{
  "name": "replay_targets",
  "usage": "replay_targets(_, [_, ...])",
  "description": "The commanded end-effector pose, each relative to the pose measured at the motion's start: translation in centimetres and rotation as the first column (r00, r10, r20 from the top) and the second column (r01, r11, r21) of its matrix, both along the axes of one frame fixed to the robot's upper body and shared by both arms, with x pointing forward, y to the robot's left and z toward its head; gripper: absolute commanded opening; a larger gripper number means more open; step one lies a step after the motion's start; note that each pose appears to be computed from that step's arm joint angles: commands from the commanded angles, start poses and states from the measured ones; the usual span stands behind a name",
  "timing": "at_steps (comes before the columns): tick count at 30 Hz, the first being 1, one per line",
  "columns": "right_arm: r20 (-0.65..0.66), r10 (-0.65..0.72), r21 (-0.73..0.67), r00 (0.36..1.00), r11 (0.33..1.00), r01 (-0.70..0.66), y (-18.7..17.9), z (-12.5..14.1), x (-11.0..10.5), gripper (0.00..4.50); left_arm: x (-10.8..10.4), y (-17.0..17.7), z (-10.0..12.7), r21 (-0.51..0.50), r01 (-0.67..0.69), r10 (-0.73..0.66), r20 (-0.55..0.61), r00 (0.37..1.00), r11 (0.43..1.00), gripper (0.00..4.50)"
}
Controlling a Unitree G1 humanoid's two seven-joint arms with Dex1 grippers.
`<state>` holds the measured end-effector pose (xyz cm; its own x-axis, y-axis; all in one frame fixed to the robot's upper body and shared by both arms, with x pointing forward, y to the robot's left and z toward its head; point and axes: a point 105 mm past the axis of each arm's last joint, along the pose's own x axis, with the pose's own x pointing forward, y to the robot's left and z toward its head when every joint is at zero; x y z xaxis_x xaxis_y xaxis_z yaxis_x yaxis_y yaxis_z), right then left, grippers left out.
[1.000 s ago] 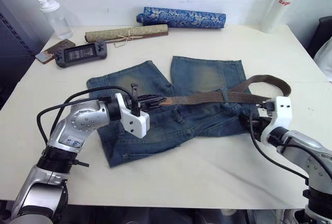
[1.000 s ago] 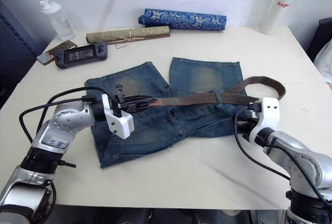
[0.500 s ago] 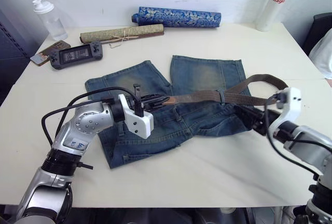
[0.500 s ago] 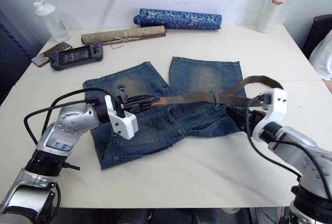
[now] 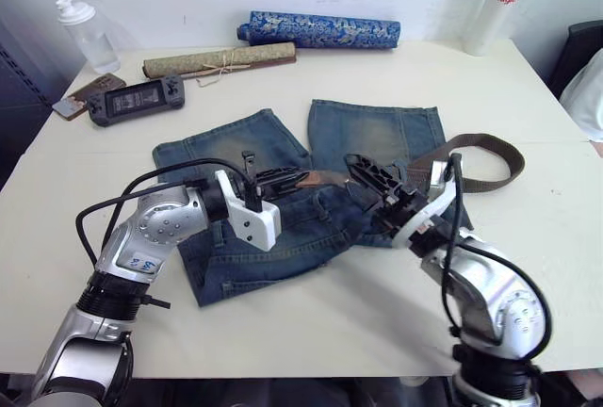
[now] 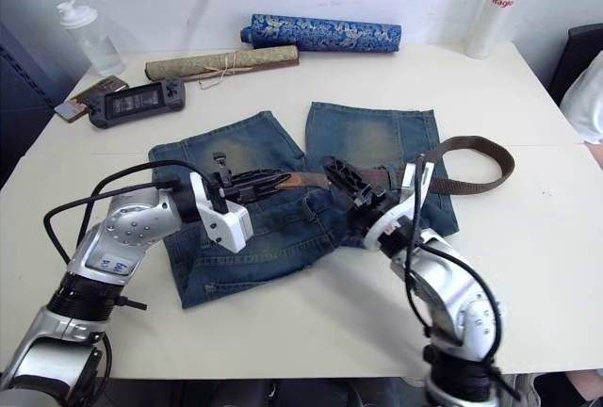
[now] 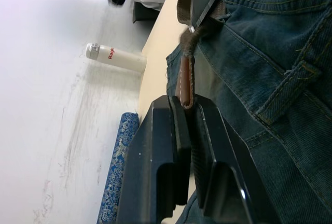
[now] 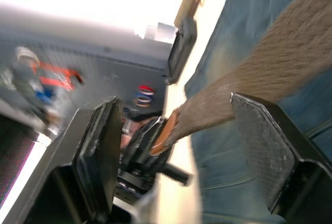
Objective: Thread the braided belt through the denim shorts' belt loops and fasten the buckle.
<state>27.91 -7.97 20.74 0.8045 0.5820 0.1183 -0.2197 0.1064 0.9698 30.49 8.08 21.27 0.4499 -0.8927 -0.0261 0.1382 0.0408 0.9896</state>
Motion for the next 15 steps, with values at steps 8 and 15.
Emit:
replay_targets(8, [-0.093,-0.041,0.115,0.995,0.992,0.052,-0.2,0.1,-0.4,3.54,-0.4,0.0,1.8,-0.019,0.005,-0.003,0.095,0.995,1.000,0.00])
replay_targets(15, [-0.053,-0.041,0.117,0.998,0.992,0.047,-0.1,0.5,-2.2,3.54,0.1,0.2,1.9,-0.011,-0.028,0.029,0.123,0.992,1.000,0.00])
